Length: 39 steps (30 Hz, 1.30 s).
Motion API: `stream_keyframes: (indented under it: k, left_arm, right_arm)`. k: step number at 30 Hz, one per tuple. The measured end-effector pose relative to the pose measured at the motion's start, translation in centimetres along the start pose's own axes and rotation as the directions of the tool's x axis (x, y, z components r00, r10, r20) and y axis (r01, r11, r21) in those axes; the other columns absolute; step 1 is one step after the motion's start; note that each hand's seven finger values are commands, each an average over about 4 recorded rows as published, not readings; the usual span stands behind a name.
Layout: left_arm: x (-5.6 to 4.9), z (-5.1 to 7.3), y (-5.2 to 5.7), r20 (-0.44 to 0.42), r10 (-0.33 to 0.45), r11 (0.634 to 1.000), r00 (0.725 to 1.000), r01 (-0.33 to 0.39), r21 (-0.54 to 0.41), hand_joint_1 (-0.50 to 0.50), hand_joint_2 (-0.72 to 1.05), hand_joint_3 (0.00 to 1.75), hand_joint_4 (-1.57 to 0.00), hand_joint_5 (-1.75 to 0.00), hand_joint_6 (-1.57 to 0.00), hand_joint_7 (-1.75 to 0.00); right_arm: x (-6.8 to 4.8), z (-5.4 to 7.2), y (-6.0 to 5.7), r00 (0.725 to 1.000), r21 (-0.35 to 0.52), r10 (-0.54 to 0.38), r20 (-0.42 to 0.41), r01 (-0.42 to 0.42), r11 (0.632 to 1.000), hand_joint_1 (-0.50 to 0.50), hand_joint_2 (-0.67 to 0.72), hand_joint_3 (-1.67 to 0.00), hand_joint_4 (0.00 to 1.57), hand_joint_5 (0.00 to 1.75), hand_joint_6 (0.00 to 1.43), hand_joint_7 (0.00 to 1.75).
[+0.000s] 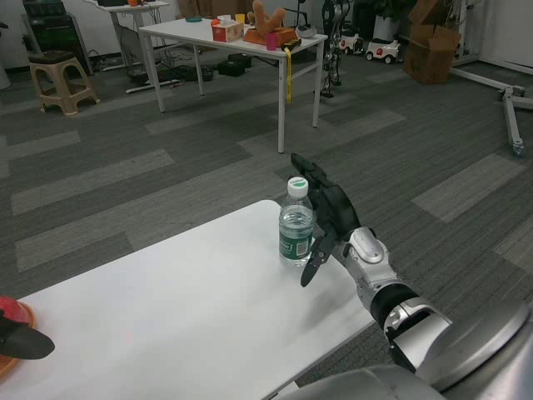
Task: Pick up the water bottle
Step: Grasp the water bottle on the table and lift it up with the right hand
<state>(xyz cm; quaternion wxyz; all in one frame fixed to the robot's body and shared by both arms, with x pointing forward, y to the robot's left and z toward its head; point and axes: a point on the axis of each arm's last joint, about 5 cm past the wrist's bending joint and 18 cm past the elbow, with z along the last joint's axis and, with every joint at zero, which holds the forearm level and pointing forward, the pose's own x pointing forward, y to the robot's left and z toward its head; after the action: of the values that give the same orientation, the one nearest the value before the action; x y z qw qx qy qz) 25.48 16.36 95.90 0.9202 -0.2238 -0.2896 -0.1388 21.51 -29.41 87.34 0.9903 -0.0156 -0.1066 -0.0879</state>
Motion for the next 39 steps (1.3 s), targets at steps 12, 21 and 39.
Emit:
stream_keyframes:
  k: [12,21,39]
  left_arm:
    - [0.0,0.0,0.0,0.000,0.001,1.000,1.000,-0.001,0.000,-0.43,-0.55,0.09,0.00,-0.10,0.00,0.00]
    - [-0.2,-0.1,0.1,-0.005,0.005,1.000,1.000,-0.005,0.000,-0.43,-0.55,0.09,0.00,-0.10,0.00,0.00]
    - [-0.3,-0.1,0.1,-0.010,0.008,1.000,1.000,-0.008,-0.001,-0.43,-0.55,0.09,0.00,-0.10,0.00,0.00]
  right_arm:
    - [0.5,-0.8,1.0,0.994,-0.026,0.082,-0.079,-0.084,0.996,-0.50,0.66,0.00,0.00,0.00,0.00,0.07]
    - [0.7,-1.1,1.3,0.990,-0.032,0.101,-0.102,-0.105,0.994,-0.50,0.66,0.00,0.00,0.00,0.00,0.07]
    - [1.9,-0.9,1.0,0.986,-0.064,0.086,-0.141,-0.095,0.993,-0.50,0.66,0.00,0.00,0.00,0.00,0.07]
